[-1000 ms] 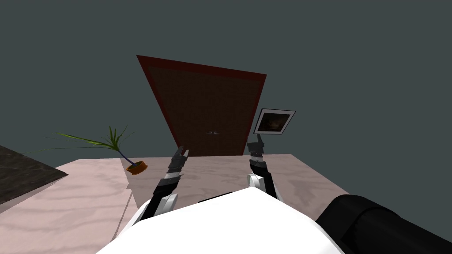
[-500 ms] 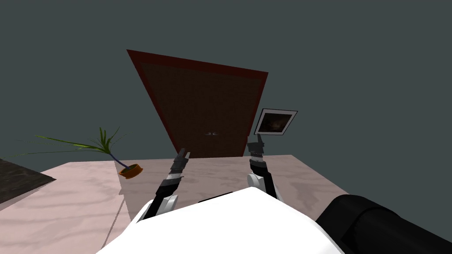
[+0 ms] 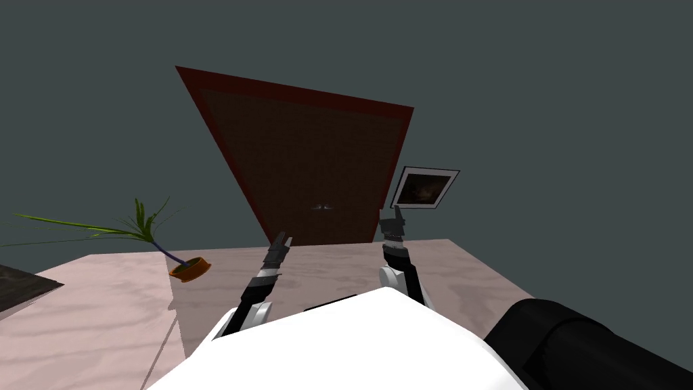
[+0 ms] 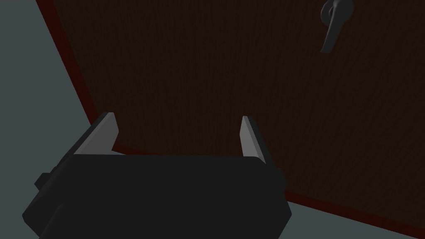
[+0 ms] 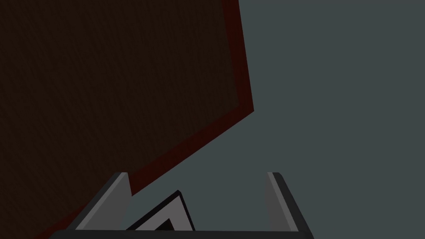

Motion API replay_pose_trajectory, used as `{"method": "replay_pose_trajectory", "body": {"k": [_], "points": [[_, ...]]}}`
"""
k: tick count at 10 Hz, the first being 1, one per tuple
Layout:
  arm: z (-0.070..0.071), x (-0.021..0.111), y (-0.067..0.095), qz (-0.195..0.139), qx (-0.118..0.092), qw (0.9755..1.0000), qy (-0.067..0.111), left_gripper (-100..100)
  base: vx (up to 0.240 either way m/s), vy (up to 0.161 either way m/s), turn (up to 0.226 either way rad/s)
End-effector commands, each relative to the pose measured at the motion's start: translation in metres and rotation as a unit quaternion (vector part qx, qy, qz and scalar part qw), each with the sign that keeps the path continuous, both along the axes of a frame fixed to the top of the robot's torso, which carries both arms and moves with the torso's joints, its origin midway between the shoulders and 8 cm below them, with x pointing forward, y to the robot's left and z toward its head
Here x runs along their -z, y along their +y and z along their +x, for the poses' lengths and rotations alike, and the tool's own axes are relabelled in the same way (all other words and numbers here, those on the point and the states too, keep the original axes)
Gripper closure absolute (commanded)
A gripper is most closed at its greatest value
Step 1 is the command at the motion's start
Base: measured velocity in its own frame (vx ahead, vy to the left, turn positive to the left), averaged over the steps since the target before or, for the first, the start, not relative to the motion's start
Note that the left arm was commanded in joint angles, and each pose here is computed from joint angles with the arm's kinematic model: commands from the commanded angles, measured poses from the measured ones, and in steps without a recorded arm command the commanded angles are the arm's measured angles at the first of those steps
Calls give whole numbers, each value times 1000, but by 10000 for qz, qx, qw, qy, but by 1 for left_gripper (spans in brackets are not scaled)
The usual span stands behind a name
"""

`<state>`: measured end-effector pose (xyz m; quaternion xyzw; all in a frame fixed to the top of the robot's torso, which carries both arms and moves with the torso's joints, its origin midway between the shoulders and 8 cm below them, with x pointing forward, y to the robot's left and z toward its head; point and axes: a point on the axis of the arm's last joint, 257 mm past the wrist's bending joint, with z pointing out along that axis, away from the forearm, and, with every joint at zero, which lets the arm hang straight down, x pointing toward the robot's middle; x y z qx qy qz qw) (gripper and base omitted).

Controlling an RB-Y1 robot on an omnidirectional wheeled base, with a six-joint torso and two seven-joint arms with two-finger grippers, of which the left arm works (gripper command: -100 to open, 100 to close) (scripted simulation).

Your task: Pull the door open

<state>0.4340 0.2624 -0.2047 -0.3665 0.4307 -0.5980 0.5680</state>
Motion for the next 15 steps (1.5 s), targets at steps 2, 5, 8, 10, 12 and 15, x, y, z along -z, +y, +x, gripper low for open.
{"method": "replay_pose_trajectory", "body": {"k": [2, 5, 8, 10, 12, 15], "points": [[1, 19, 5, -17, 42, 9999, 154, -100, 98, -39, -12], [3, 40, 11, -33, 77, 9994, 331, -100, 103, -39, -13], [3, 53, 16, -41, 93, 9989, 449, -100, 89, -28, -8], [4, 66, 21, -50, 104, 9984, 562, -100, 61, -21, -12], [4, 78, 26, -57, 109, 9976, 674, -100, 96, -31, -12], [3, 96, 35, -67, 108, 9964, 837, -100, 111, -31, -12]]}}
